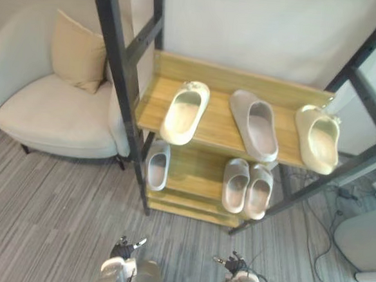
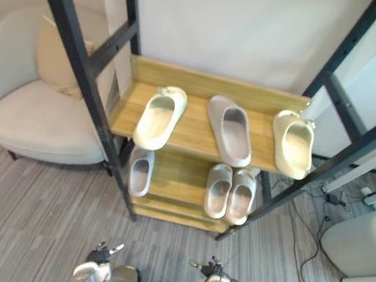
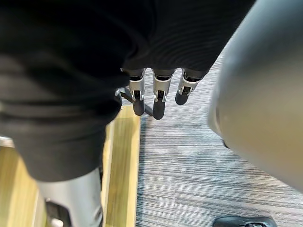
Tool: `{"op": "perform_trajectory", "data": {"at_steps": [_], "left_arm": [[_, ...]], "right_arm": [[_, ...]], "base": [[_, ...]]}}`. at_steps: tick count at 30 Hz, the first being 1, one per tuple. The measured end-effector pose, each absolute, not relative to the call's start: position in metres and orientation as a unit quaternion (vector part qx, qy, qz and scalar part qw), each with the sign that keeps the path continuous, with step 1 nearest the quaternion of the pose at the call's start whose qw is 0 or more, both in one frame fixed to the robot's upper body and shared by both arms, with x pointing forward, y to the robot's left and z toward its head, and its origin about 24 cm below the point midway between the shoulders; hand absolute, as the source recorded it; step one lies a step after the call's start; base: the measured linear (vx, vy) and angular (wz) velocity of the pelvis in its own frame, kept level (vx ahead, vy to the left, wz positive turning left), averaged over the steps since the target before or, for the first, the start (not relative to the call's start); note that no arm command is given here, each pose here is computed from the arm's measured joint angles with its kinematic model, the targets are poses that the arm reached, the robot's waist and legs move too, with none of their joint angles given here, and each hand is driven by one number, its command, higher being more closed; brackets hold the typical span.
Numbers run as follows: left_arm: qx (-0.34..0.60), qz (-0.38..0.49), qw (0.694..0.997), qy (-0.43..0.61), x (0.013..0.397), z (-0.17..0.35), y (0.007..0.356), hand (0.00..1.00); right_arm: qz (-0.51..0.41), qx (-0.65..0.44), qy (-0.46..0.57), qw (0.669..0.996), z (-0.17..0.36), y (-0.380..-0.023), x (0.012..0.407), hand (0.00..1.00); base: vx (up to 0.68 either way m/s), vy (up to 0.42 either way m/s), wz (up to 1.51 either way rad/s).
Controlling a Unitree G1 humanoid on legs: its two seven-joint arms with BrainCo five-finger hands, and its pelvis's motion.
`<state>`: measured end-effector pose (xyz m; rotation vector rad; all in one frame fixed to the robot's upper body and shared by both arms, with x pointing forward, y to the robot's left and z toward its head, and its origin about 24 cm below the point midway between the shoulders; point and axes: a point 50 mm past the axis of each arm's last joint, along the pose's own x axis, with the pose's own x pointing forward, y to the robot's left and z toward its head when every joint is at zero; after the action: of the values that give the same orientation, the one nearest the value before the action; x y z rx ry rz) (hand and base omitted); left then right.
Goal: Organize the slippers on the shoe rack
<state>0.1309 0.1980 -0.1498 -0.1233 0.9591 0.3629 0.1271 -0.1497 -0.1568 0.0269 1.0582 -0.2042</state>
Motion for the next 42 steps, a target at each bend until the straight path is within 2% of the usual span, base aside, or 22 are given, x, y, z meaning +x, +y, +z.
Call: {"op": "perform_trajectory", "data": {"at_steps": [9,16,19,24,27,33,38,42], "left_arm": [[-0.056,0.167,0.863,0.473,0.124,-0.154,0.193,0.00],[-0.034,0.151,0.864,0.480,0.121,-0.155,0.193,0.00],[-0.021,0.146,0.861,0.486,0.118,-0.156,0.197,0.00],[0.001,0.136,0.862,0.488,0.116,-0.155,0.202,0.00],[0.021,0.122,0.863,0.491,0.115,-0.155,0.204,0.00],[0.043,0.103,0.863,0.493,0.112,-0.155,0.205,0.00],[0.052,0.087,0.867,0.488,0.113,-0.155,0.202,0.00],[0.056,0.080,0.867,0.489,0.112,-0.155,0.202,0.00]], "right_arm": [[-0.105,0.012,0.518,0.849,-0.161,-0.154,0.116,0.00],[-0.139,-0.003,0.516,0.845,-0.160,-0.173,0.113,0.00],[-0.150,-0.014,0.496,0.855,-0.155,-0.181,0.121,0.00],[-0.184,-0.031,0.356,0.916,-0.112,-0.199,0.161,0.00],[-0.198,-0.047,0.276,0.939,-0.081,-0.211,0.170,0.00],[-0.203,-0.058,0.148,0.966,-0.031,-0.215,0.189,0.00],[-0.191,-0.072,0.072,0.976,-0.001,-0.213,0.199,0.00],[-0.147,-0.080,0.002,0.986,0.026,-0.201,0.209,0.00]], "base": [[0.06,-0.094,0.00],[-0.07,-0.026,-0.01],[-0.14,0.028,-0.11],[-0.09,0.045,-0.42],[0.03,0.035,-0.14],[0.12,0.024,-0.09],[0.10,0.008,-0.03],[0.00,0.004,-0.03]]}}
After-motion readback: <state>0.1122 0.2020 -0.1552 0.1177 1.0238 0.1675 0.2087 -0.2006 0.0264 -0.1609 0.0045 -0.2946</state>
